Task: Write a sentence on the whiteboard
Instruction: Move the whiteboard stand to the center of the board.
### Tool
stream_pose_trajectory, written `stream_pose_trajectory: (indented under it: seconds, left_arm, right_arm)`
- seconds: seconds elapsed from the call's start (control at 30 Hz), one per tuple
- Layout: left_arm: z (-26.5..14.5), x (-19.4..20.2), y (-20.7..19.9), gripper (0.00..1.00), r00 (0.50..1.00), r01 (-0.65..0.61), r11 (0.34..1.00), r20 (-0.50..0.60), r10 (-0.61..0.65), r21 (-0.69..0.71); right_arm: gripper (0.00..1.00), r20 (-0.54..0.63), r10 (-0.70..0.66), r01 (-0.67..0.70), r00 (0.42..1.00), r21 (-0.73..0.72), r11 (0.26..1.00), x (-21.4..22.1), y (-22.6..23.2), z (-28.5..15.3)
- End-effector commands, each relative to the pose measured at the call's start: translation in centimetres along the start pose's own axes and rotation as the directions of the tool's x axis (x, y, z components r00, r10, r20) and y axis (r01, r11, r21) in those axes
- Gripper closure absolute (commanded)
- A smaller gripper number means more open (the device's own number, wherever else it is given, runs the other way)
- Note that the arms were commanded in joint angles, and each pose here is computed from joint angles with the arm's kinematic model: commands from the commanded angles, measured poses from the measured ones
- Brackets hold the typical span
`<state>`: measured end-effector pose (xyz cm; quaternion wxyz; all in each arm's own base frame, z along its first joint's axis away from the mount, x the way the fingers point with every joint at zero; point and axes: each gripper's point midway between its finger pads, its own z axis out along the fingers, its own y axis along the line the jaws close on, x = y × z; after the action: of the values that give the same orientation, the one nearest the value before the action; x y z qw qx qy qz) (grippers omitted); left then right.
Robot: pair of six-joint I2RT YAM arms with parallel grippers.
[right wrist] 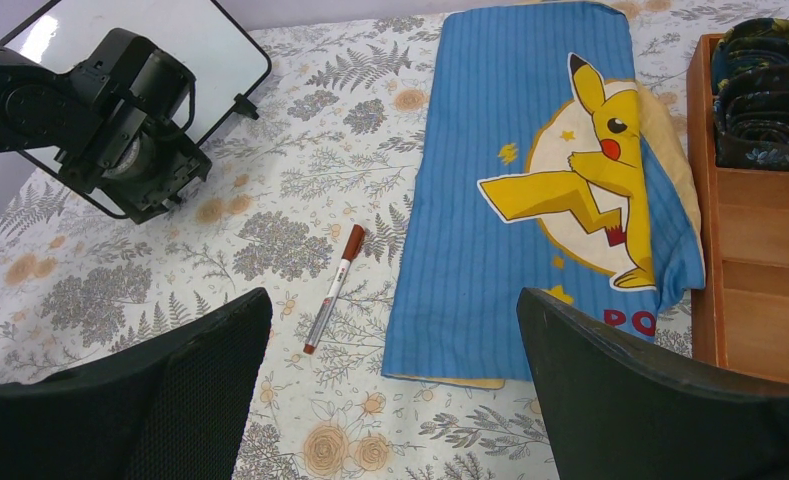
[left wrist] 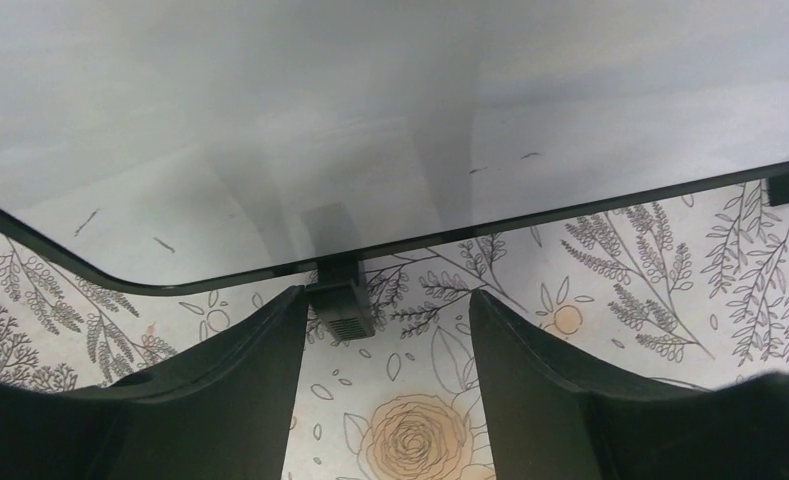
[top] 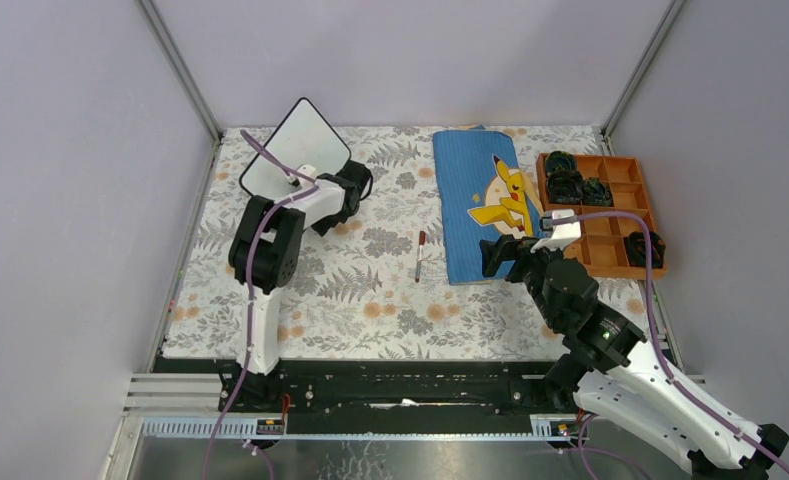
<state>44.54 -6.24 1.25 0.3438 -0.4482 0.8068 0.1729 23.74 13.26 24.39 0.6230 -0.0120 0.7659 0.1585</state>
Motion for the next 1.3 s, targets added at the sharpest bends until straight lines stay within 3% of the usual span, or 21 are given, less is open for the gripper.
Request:
stream_pose_trajectory:
  seconds: [0.0, 0.6, 0.9, 1.27]
  left_arm:
    - [-0.4, -1.0, 0.1, 0.31, 1.000, 0.009, 0.999, 0.008, -0.010, 0.045]
    - [0.5, -1.9, 0.5, 0.43, 1.000, 0.026, 0.999, 0.012, -0.026, 0.022]
    - [0.9, -1.6, 1.1, 0.55, 1.000, 0.013, 1.000, 0.009, -0.013, 0.007]
    - [0.9, -0.8, 2.2, 0.77, 1.000, -0.013, 1.000, -0.005, 0.013, 0.027]
  right_arm:
    - [0.00, 0.053, 0.021, -0.021, 0.998, -0.011, 1.000, -1.7, 0.4, 0.0]
    - [0.00, 0.050, 0.021, -0.021, 0.999, -0.002, 1.000, -1.6, 0.2, -0.2]
    - [0.00, 0.049, 0.019, -0.019, 0.999, 0.001, 1.000, -1.5, 0.1, -0.1]
    - [0.00, 0.046, 0.028, -0.028, 0.999, -0.005, 1.000, -1.4, 0.2, -0.1]
